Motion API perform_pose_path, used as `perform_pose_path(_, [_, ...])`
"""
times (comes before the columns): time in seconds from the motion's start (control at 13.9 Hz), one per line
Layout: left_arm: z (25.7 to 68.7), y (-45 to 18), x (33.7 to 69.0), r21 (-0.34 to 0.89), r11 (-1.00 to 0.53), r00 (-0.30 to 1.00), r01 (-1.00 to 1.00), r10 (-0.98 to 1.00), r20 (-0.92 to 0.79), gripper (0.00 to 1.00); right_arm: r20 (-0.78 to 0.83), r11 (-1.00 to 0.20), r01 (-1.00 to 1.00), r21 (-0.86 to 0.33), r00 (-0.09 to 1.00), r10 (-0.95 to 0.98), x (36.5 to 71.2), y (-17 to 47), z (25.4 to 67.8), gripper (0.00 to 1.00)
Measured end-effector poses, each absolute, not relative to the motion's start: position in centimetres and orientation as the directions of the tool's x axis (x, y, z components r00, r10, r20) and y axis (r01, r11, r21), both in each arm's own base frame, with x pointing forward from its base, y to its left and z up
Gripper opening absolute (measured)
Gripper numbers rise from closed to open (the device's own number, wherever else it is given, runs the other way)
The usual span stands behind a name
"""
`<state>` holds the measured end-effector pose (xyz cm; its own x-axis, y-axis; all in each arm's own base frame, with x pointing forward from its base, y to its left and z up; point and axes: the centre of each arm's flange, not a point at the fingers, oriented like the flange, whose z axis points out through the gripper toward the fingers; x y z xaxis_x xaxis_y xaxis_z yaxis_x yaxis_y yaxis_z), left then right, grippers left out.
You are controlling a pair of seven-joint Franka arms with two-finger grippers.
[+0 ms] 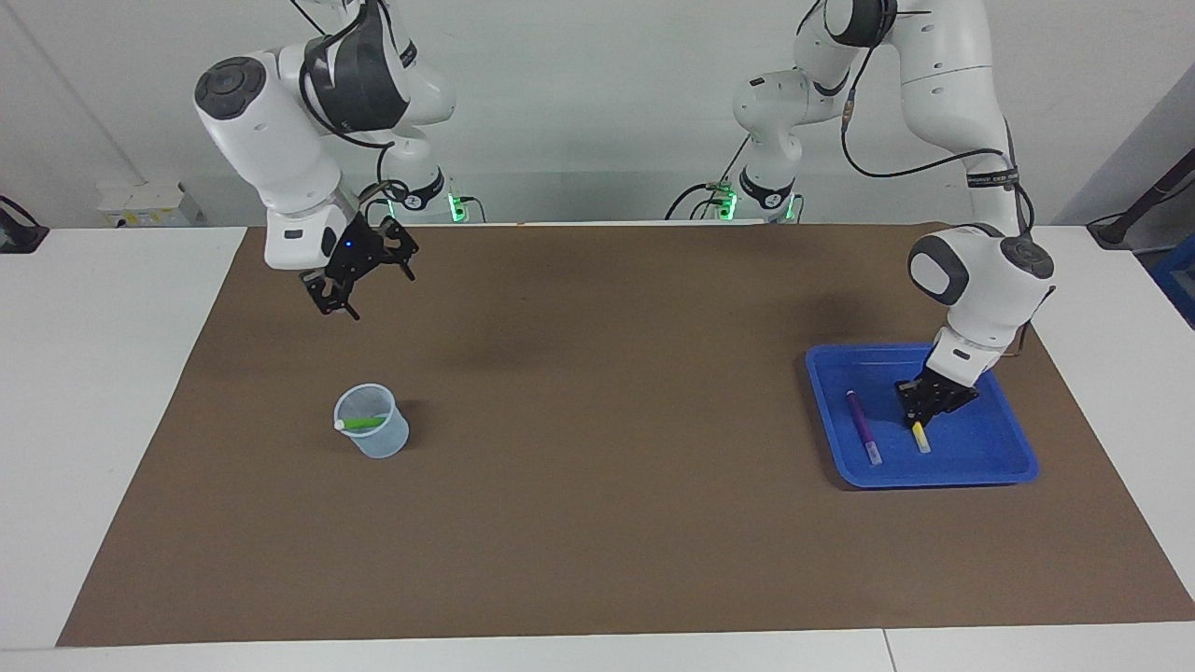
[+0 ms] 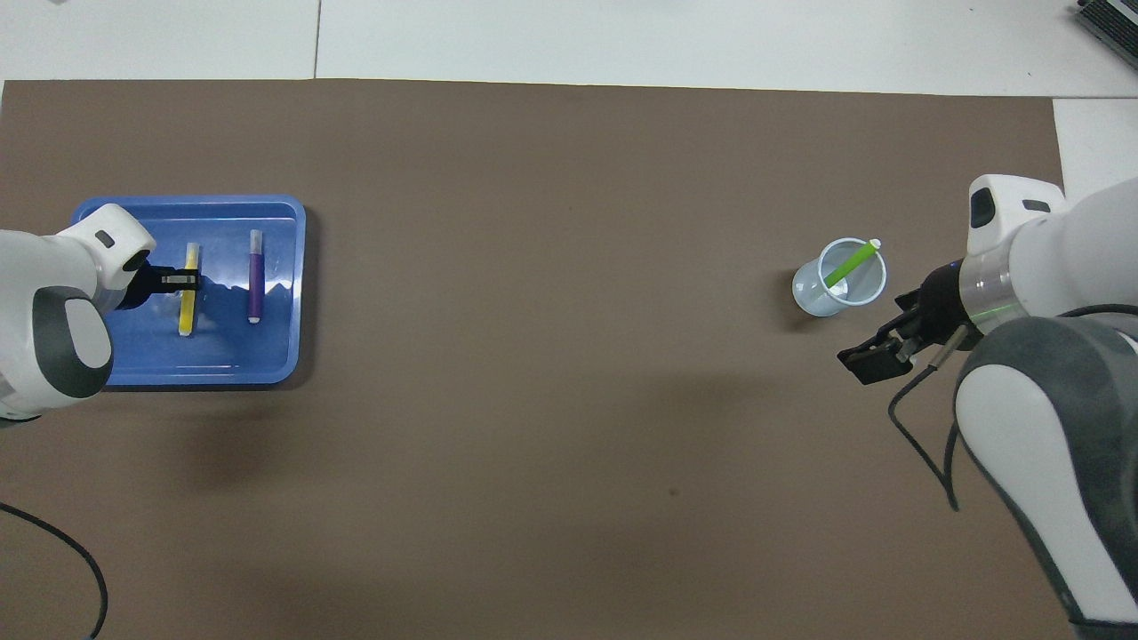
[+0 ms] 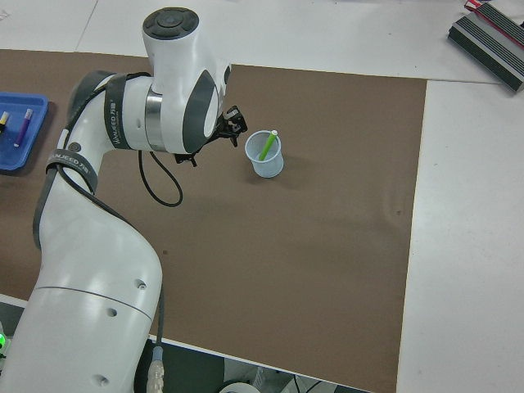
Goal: Transfer and insert pens with both arms
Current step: 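Withdraw the right gripper from the cup while the left gripper lifts yellow pen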
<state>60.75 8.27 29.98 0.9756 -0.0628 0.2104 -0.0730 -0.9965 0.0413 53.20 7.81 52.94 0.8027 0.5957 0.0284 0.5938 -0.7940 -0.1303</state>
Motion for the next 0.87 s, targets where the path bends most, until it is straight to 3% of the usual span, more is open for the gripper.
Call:
perform_pose_path(0.43, [30.4, 8.6, 60.8, 0.063, -0.997, 0.986, -0.054, -0.044, 0.159, 0.17, 0.002, -0.918, 0.351, -0.183, 0.934, 0.357, 50.6, 13.9, 55.3, 1.0])
perform_pose_path(0.87, [33.7, 8.1, 61.8, 0.123, -0.992, 1.0, 0.011, 0.012, 0.004, 0.17, -0.055, -0.952, 0.053, -0.301, 0.996, 0.073, 50.0, 15.6, 56.4, 1.0])
